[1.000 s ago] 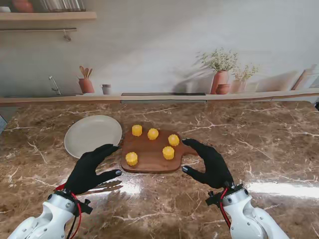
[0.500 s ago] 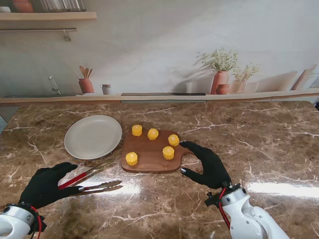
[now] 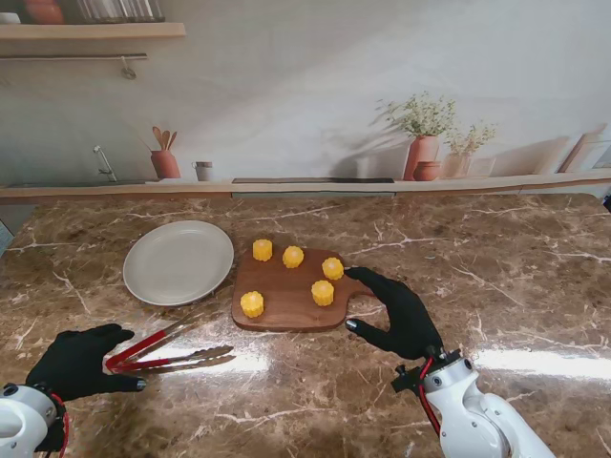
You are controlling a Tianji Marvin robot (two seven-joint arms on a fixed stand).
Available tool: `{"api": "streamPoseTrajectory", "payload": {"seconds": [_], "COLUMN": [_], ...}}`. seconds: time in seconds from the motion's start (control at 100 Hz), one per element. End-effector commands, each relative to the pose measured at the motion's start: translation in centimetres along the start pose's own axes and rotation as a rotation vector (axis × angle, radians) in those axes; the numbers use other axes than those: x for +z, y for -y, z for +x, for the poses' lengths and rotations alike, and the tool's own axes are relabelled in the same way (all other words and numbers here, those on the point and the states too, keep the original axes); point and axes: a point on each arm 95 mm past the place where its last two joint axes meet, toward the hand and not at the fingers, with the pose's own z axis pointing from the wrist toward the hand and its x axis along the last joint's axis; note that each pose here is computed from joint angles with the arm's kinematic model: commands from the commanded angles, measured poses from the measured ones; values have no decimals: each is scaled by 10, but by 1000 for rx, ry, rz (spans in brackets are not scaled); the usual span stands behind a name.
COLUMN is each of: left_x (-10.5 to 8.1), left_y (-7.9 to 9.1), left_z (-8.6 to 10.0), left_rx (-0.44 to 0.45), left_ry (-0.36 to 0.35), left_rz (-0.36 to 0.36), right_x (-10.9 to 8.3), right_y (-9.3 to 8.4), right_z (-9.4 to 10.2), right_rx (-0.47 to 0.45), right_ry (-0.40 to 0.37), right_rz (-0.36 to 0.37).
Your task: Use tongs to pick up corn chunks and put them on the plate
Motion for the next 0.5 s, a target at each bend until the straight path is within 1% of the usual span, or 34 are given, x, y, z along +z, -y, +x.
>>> {"api": "streamPoseTrajectory", "payload": {"seconds": [0.0, 0.24, 0.49], "left_x": [3, 16, 36], "left_y": [-4, -10, -20], "left_z": [-6, -12, -15], "left_rx": [15, 32, 37], "left_ry": [21, 55, 63], "left_rz": [-30, -109, -133], "right_x": [-4, -5, -5], "right_y": [3, 7, 8], "right_z": [-3, -7, -8], "right_rx": [8, 18, 23], "right_ry": [16, 24, 27], "right_rz": [13, 9, 8]}}
